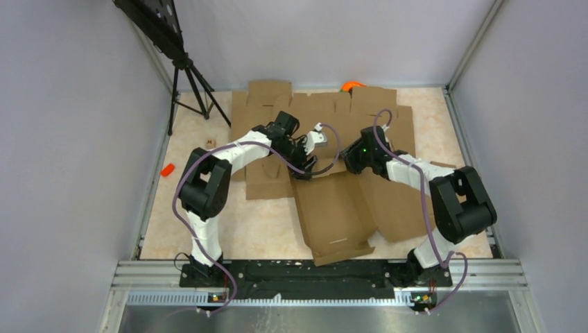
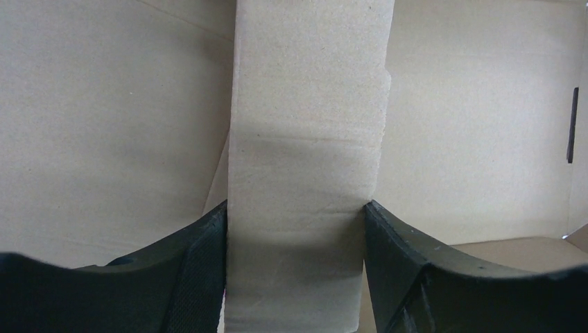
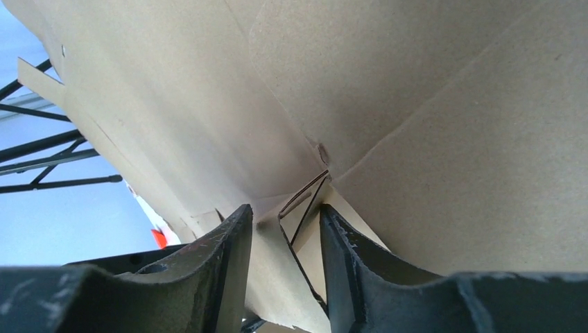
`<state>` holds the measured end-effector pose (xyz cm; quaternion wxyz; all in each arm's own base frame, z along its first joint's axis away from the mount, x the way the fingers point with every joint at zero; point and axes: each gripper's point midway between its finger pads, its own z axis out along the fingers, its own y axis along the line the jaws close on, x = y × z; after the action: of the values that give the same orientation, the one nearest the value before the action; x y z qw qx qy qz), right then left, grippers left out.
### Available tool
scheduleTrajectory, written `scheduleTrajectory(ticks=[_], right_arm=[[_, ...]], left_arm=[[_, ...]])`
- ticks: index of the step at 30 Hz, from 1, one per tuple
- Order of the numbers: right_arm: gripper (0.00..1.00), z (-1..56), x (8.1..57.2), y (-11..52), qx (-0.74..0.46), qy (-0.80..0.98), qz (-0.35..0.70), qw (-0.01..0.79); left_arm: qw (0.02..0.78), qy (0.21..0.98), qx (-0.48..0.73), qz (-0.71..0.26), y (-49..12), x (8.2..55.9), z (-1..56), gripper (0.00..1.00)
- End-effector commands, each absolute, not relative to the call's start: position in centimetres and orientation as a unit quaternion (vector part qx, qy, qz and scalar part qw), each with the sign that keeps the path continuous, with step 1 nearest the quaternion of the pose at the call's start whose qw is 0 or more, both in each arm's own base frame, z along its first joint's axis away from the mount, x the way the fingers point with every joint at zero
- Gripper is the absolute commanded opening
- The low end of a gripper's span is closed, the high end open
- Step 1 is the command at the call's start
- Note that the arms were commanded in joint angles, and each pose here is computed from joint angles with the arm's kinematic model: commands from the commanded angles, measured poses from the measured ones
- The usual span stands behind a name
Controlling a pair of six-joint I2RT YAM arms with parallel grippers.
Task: Fold the paper box
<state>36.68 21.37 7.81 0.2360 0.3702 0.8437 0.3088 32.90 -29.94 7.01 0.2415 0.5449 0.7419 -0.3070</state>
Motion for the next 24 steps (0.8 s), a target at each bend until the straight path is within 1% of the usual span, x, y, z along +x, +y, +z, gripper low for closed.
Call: scheduleTrajectory(ticks=[1, 2, 3, 6, 7, 8, 17, 20, 24], right_arm=[[0.42, 9.7, 37.3, 23.8, 0.349, 0.841, 0.337, 0.239], [0.44, 10.1, 37.3, 23.7, 0.347, 0.841, 0.335, 0.245], [0.49, 10.4, 37.4, 23.3, 0.347, 0.842, 0.328, 0.252], [0.75, 11.7, 37.3, 22.2, 0.343, 0.844, 0.308, 0.274], [0.80, 12.1, 37.2, 22.0, 0.340, 0.846, 0.304, 0.278], [0.81, 12.6, 37.0, 21.9, 0.335, 0.847, 0.302, 0.280], [0.82, 15.1, 35.4, 18.6, 0.309, 0.852, 0.267, 0.327], [0.82, 16.2, 34.6, 17.0, 0.269, 0.860, 0.251, 0.354], [0.81, 17.3, 33.5, 14.2, 0.178, 0.875, 0.206, 0.401]], left_arm=[[0.245, 0.729, 0.551, -0.323, -31.4, 33.2, 7.6, 0.62], [0.243, 0.731, 0.551, -0.321, -31.3, 33.2, 7.5, 0.62], [0.242, 0.732, 0.551, -0.319, -31.3, 33.3, 7.5, 0.61], [0.240, 0.738, 0.549, -0.310, -31.1, 33.4, 7.1, 0.62], [0.240, 0.740, 0.549, -0.307, -31.0, 33.5, 7.0, 0.61], [0.240, 0.740, 0.549, -0.305, -30.9, 33.6, 7.0, 0.61], [0.235, 0.748, 0.547, -0.292, -30.7, 33.7, 6.3, 0.62], [0.235, 0.748, 0.548, -0.290, -30.8, 33.7, 6.4, 0.61], [0.236, 0.750, 0.547, -0.287, -30.6, 33.8, 6.4, 0.61]])
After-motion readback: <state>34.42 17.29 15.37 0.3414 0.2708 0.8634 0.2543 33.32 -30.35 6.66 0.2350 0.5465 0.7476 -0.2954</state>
